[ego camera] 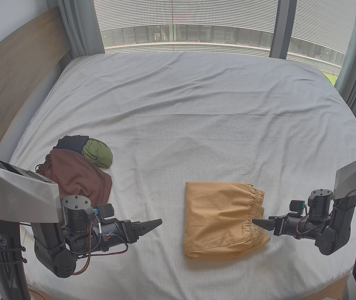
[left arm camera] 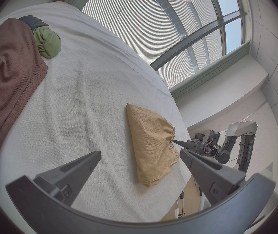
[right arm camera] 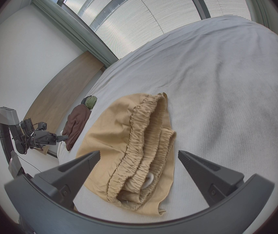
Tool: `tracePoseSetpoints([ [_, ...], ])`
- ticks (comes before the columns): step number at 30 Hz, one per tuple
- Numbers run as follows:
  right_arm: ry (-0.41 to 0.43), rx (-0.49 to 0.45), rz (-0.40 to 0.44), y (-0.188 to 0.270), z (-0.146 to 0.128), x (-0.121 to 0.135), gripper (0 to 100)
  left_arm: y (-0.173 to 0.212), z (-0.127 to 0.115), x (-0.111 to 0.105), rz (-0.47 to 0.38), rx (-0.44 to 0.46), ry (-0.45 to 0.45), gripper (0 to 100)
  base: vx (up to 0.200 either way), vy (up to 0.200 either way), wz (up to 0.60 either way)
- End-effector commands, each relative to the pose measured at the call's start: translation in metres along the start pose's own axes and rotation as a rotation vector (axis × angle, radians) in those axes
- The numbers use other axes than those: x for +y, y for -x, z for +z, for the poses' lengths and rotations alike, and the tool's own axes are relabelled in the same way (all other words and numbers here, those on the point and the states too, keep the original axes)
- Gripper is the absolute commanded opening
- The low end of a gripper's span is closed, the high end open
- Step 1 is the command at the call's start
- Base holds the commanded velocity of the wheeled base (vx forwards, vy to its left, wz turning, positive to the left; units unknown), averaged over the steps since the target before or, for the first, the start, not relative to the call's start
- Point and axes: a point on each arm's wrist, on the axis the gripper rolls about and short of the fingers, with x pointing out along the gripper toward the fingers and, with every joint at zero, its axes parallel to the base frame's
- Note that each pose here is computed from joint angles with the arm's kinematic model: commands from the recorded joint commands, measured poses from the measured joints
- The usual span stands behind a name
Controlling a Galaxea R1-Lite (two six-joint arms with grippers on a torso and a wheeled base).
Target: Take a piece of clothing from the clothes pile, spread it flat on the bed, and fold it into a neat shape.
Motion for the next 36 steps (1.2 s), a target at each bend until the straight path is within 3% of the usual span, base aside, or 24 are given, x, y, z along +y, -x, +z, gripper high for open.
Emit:
tracePoseSetpoints([
  [1, -0.029, 0.041, -0.01, -0.004, -0.011, -0.005, 100, 0.0, 0.0, 0.0, -0.002, -0.001, -0.001, 100, 0.0, 0.0, 0.0],
  [6, -0.057, 0.081, -0.014, -0.009, -0.022, -0.009, 100, 0.0, -0.001, 0.0, 0.0, 0.003, 0.001, 100, 0.0, 0.0, 0.0],
  [21, -0.323, 0.119, 0.095, -0.032, -0.024, 0.02, 100, 0.0, -0.001, 0.0, 0.0, 0.001, 0.001, 100, 0.0, 0.0, 0.0],
  [36, -0.333, 0.124, 0.094, -0.032, -0.024, 0.02, 100, 0.0, -0.001, 0.0, 0.0, 0.003, 0.001, 100, 0.0, 0.0, 0.0],
])
